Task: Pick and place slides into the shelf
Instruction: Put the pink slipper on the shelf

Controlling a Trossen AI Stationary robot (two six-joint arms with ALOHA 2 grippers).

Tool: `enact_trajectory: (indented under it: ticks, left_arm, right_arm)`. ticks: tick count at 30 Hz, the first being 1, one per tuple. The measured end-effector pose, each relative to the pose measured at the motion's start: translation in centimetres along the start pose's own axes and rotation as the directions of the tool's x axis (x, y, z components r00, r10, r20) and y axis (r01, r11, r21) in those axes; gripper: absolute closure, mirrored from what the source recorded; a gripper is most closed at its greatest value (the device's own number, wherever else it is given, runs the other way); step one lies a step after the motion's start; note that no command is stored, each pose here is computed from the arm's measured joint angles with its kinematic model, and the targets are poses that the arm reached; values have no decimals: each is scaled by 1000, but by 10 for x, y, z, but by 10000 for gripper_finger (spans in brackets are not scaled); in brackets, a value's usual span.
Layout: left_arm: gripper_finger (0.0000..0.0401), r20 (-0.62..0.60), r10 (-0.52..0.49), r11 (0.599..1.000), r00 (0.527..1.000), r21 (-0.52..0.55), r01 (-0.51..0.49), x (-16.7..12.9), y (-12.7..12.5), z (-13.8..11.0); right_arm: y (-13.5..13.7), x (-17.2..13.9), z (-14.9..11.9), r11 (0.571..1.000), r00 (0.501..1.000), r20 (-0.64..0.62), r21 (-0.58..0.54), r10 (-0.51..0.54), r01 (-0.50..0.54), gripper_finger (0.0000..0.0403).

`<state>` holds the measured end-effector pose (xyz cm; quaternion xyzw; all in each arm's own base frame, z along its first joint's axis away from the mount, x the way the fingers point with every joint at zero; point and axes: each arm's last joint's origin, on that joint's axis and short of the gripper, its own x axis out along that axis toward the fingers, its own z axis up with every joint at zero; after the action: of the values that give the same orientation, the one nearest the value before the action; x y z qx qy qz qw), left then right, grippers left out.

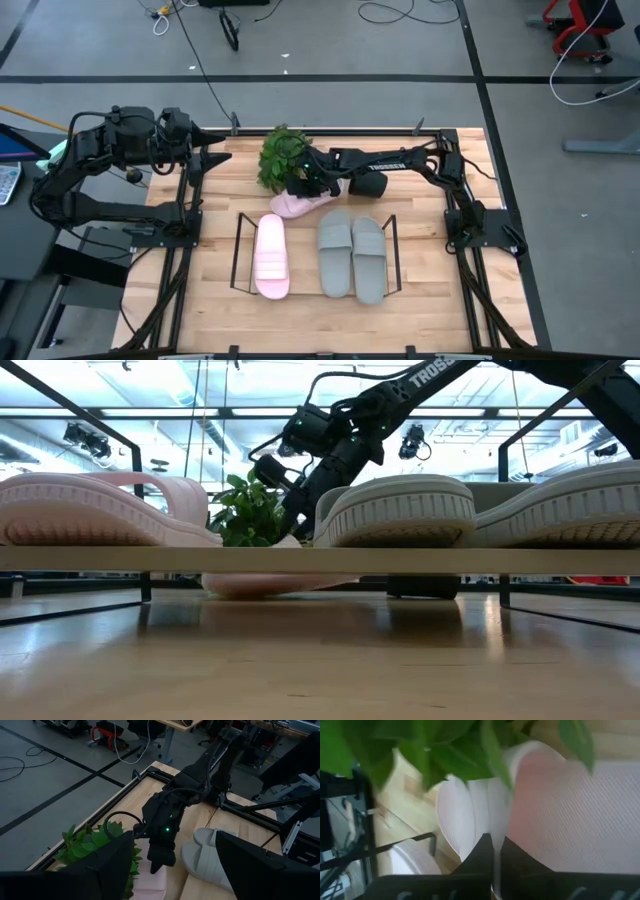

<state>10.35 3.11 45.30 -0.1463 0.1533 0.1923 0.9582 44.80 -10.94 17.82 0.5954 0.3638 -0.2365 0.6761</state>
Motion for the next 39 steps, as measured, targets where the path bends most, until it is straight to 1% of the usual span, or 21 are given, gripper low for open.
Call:
enact_trajectory:
  ticks: [12,19,23,29,31,33,35,37,39]
  left_arm:
    - [115,-15,4,1000,1000,2,-4,0,0,-1]
    - [115,-16,5,1000,1000,14,-5,0,0,-2]
    - [115,-22,7,1000,1000,16,-6,0,1,-2]
    - [115,-21,6,1000,1000,19,-6,0,1,-2]
    - [115,-21,6,1000,1000,19,-6,0,1,-2]
    - [115,-21,6,1000,1000,19,-6,0,1,-2]
    - [115,-21,6,1000,1000,20,-6,0,1,-2]
    - [115,-21,6,1000,1000,20,-6,0,1,-2]
    - [115,-21,7,1000,1000,21,-6,0,1,-2]
  right_arm:
    - [12,-19,2,999,996,87,-9,31,-30,395]
    - [15,-20,-3,999,997,60,-9,54,-53,395]
    - [19,-24,-6,997,996,55,-33,76,-74,395]
    - [27,-52,4,991,984,131,-80,117,-107,395]
    - [29,-61,6,985,982,134,-123,136,-120,395]
    - [32,-71,8,971,980,103,-188,172,-151,395]
    - [36,-81,5,945,975,50,-264,215,-195,395]
    - [40,-90,0,904,967,-30,-349,254,-248,395]
    - [43,-99,-6,848,948,-126,-426,291,-317,395]
